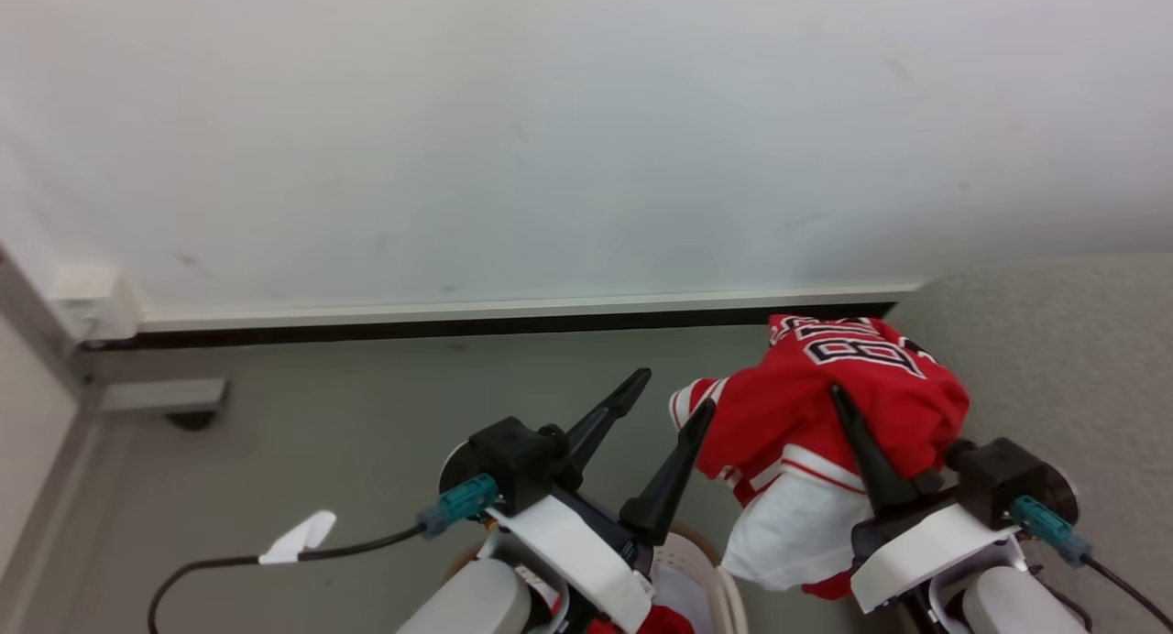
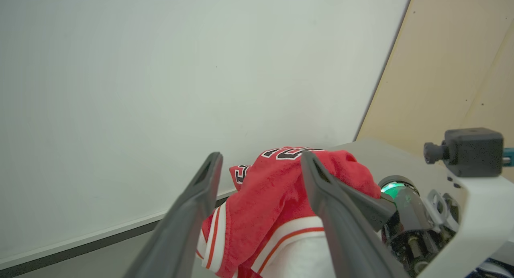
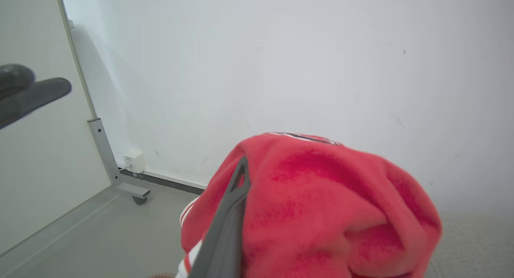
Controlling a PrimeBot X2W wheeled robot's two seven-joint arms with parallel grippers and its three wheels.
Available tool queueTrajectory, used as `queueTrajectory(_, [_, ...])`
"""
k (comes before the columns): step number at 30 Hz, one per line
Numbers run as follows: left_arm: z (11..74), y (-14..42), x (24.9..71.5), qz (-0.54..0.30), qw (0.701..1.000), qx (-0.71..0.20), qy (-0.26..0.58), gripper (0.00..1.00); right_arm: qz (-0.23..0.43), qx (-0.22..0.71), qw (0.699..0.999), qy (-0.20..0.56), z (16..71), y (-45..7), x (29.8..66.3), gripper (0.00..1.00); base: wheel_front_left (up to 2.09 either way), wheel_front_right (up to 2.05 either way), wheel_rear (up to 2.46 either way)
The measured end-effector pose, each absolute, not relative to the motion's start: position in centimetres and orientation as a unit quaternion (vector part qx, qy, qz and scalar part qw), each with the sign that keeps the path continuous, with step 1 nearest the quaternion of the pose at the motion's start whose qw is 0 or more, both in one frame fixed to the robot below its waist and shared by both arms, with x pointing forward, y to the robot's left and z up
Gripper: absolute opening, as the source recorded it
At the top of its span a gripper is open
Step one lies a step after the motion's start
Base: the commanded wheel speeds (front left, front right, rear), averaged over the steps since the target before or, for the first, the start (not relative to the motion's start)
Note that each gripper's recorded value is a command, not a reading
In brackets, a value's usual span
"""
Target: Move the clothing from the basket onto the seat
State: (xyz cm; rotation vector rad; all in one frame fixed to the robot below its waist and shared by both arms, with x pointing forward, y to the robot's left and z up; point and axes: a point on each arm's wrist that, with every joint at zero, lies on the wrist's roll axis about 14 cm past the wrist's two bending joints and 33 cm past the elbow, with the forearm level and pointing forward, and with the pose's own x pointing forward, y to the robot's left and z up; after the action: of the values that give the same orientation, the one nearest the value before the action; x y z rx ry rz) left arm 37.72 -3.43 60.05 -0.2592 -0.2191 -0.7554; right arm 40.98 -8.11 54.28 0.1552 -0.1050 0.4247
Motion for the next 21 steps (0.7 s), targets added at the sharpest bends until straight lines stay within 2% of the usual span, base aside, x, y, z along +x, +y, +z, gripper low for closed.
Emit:
queueTrajectory(9, [60.0,-9.5,36.1,-0.458,0.874,-0.120,-0.109,1.00,0.078,0.040,0.991,-0.102,56.9,-19.1,39.4,0.00,0.00,0.00,0.00])
queueTrajectory(15, [59.3,-13.1,34.9,-0.509,0.846,-0.126,-0.095,1.00,-0.008,0.012,0.993,-0.117,57.7,-25.7,36.4,0.00,0.00,0.00,0.00])
queueTrajectory(21, [58.4,-15.9,34.1,-0.543,0.826,-0.128,-0.080,1.00,-0.072,0.008,0.991,-0.114,57.2,-29.5,33.2,0.00,0.00,0.00,0.00])
